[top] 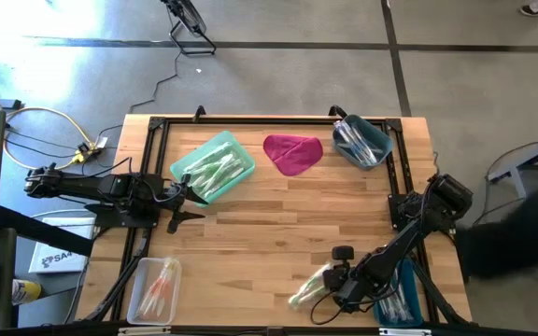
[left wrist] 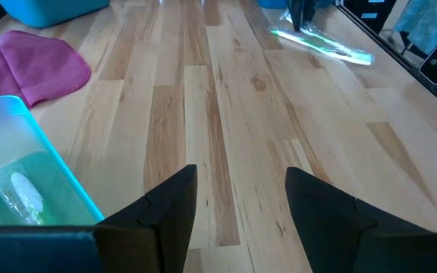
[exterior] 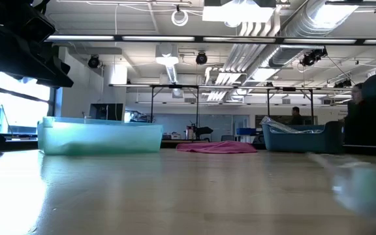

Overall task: Pick & Place Toothbrushes
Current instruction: Put the green toothbrush to the green bin

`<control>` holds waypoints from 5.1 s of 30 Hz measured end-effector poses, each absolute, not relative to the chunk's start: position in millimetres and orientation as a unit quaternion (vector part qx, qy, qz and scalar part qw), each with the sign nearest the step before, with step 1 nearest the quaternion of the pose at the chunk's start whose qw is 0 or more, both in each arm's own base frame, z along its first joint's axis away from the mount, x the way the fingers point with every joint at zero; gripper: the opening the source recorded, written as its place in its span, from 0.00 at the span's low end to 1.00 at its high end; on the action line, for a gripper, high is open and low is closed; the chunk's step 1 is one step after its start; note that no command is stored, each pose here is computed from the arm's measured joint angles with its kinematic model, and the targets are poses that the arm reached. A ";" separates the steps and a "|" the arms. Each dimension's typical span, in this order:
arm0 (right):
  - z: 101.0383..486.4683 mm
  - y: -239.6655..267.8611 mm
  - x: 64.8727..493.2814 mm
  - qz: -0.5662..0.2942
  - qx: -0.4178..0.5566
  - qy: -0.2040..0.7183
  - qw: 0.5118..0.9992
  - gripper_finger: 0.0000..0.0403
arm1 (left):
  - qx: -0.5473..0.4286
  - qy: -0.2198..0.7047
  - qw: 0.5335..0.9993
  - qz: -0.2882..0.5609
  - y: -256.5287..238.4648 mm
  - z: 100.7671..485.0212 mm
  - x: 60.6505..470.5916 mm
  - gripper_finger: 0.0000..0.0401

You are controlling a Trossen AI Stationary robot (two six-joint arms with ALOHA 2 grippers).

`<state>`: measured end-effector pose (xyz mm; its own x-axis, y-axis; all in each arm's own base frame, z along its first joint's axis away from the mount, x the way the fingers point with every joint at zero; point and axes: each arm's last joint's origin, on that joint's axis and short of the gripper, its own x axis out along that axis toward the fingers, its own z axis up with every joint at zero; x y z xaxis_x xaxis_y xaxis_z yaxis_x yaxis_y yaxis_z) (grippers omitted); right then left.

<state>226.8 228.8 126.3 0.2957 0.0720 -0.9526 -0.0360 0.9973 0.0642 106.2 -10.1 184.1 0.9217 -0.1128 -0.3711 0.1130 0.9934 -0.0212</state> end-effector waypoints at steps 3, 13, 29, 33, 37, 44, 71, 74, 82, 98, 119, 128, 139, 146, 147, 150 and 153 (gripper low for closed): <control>126.8 228.8 226.7 0.035 0.016 0.593 0.804 0.10 | 0.000 0.189 0.980 -0.058 -10.1 184.1 106.2 0.49; 139.2 230.0 225.0 0.065 0.042 0.589 0.805 0.02 | -0.007 0.190 0.980 -0.056 -10.1 184.1 106.2 0.49; 184.8 223.9 225.5 0.075 0.054 0.493 0.865 0.01 | -0.025 0.191 0.980 -0.053 -10.1 184.1 106.2 0.49; 202.5 216.0 225.8 0.051 -0.003 0.428 0.902 0.01 | -0.037 0.191 0.980 -0.050 -10.1 184.2 106.3 0.49; 217.4 200.4 232.8 0.006 -0.031 0.380 0.924 0.01 | -0.064 0.187 0.979 -0.046 -10.1 185.2 106.6 0.49; 232.1 174.8 254.6 -0.037 -0.054 0.327 0.943 0.01 | -0.076 0.188 0.978 -0.043 -10.1 185.1 106.6 0.49; 252.8 28.4 329.4 -0.064 0.027 0.247 0.967 0.01 | -0.075 0.185 0.979 -0.042 -10.0 185.5 106.8 0.49; 252.6 17.8 331.2 -0.079 0.031 0.243 0.966 0.01 | -0.071 0.168 0.983 -0.019 -8.7 188.3 108.0 0.49; 246.5 4.3 339.7 -0.058 0.022 0.235 0.970 0.01 | -0.081 0.061 0.990 0.099 -1.8 206.5 111.9 0.49; 260.6 0.9 356.2 -0.007 -0.005 0.111 0.994 0.01 | -0.082 -0.061 0.992 0.072 -2.8 230.8 113.2 0.49; 236.4 -0.7 378.9 -0.012 0.002 0.061 0.998 0.01 | 0.009 -0.100 0.994 0.052 -6.6 237.1 139.0 0.49; 235.4 -0.7 378.9 -0.012 0.002 0.065 0.998 0.01 | 0.037 -0.115 0.992 0.035 -9.0 235.4 153.9 0.49; 235.1 -0.7 378.8 -0.012 0.002 0.067 0.998 0.01 | 0.027 -0.145 0.988 0.036 -9.8 236.2 163.7 0.49; 234.4 -0.7 378.7 -0.012 0.001 0.071 0.997 0.01 | 0.014 -0.139 0.989 0.049 -9.7 240.7 173.1 0.49; 233.8 -0.7 378.6 -0.012 0.001 0.073 0.997 0.01 | 0.014 -0.138 0.989 0.049 -9.8 242.0 174.8 0.49; 231.6 -0.7 378.3 -0.012 0.001 0.085 0.996 0.01 | 0.013 -0.142 0.989 0.048 -10.3 248.9 180.3 0.49; 229.8 -0.7 378.0 -0.012 0.001 0.094 0.996 0.01 | 0.014 -0.136 0.989 0.047 -10.9 251.0 185.9 0.49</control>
